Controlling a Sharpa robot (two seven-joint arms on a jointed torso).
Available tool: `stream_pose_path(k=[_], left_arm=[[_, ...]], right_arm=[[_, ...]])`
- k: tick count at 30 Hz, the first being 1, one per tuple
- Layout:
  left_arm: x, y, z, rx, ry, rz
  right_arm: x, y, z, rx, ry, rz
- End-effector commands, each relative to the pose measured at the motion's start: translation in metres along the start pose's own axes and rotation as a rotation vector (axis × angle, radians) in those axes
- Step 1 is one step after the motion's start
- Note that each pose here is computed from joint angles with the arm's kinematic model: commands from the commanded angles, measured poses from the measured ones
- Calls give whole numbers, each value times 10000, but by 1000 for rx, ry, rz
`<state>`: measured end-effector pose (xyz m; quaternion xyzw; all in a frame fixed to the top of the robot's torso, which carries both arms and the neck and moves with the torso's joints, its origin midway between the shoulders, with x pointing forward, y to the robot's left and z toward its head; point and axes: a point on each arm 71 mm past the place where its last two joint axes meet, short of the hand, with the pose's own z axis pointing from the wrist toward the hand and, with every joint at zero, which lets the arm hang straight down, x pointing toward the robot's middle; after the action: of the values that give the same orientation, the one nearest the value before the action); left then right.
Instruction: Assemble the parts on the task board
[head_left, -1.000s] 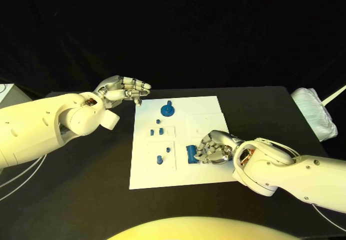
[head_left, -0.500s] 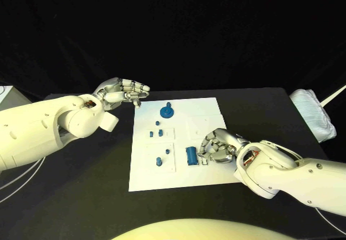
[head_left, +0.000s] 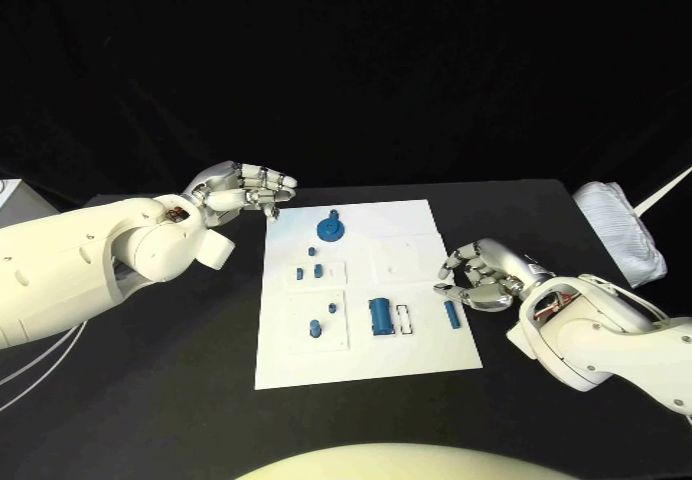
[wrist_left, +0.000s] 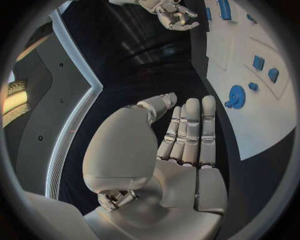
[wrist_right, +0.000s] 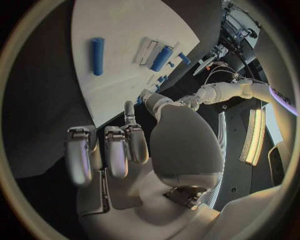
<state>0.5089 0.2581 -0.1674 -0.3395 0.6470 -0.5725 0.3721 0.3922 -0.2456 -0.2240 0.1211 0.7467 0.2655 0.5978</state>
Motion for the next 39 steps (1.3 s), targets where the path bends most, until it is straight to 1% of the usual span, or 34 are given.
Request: stream_pose_path(k=[1,5,9,17,22,28,39], left_arm=[[17,-8,-5,6,16,-4],[10,-7,-13,6,13,-4],[6,-6,-19,5,12,-3],[11,-4,-21,3,16,-3],[12,2,-22,0,22,-4],[11,7,-25,-3,27,-3],[5,11,-30,-5,27,-3]], right_arm=[[-54,-97,-44,26,-6,-128],[-56,-197,-100,69,30,-179],[-6,-249,-156,93,65,-200],[95,-298,-164,121,107,-217],[187,-315,-147,131,134,-223],[295,-300,-142,128,148,-215],[386,-275,-102,123,174,-238]])
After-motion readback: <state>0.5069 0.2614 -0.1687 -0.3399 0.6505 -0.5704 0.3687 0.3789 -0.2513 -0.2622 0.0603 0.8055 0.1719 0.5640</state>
